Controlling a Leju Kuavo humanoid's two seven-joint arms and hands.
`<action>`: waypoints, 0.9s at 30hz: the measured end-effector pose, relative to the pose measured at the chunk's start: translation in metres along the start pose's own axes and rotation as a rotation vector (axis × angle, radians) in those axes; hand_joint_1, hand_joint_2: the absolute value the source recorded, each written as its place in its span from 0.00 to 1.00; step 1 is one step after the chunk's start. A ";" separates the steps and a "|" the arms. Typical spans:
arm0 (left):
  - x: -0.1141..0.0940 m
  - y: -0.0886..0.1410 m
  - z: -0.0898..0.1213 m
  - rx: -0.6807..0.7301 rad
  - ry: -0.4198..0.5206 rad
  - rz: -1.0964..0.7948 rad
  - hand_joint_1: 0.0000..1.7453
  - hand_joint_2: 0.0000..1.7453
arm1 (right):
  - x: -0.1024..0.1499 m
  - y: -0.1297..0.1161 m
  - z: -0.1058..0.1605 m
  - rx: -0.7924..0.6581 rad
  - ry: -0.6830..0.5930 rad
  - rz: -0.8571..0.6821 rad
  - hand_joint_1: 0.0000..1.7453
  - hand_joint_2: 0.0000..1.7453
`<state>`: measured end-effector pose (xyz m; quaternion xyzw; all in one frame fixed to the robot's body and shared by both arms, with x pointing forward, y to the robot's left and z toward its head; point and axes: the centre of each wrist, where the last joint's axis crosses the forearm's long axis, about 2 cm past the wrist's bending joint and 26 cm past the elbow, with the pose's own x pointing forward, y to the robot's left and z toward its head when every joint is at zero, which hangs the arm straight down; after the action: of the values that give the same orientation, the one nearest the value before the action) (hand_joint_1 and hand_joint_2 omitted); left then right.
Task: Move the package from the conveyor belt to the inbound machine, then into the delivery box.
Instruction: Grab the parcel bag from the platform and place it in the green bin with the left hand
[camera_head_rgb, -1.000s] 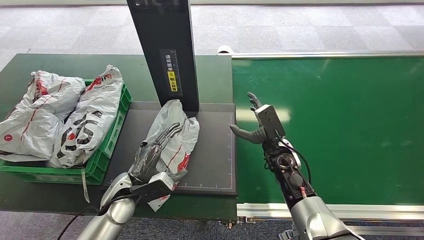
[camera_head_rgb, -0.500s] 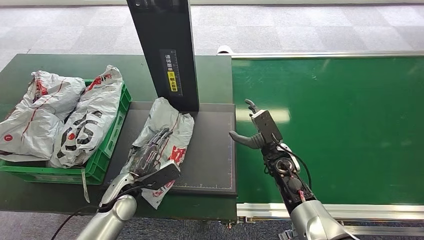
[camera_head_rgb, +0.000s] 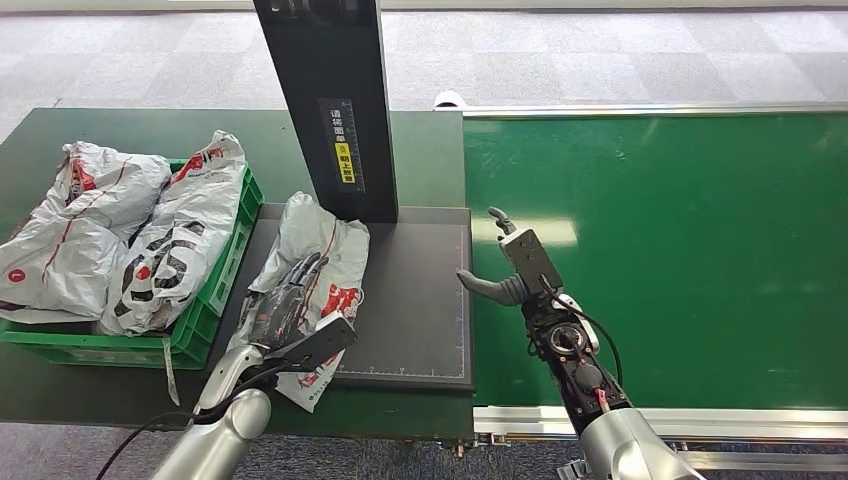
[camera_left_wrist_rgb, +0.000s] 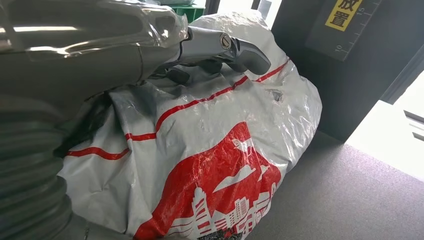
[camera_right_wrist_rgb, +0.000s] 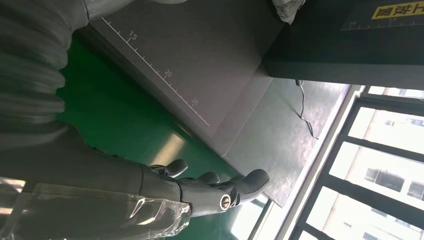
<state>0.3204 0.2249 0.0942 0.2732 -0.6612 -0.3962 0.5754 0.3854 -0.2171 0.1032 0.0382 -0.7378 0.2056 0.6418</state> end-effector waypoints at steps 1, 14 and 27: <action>0.000 0.000 0.000 0.003 0.004 -0.004 0.00 1.00 | 0.000 0.000 0.000 0.000 0.000 0.000 0.00 1.00; 0.001 -0.005 0.001 -0.009 0.043 -0.149 1.00 1.00 | -0.001 0.001 0.003 0.007 0.002 0.021 0.00 1.00; -0.001 -0.004 -0.008 -0.161 -0.027 -0.177 1.00 1.00 | 0.003 -0.002 -0.001 0.024 -0.013 0.029 0.00 1.00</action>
<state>0.3278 0.2217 0.0911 0.2782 -0.6080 -0.5011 0.5495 0.3867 -0.2174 0.1064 0.0364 -0.7401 0.2234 0.6332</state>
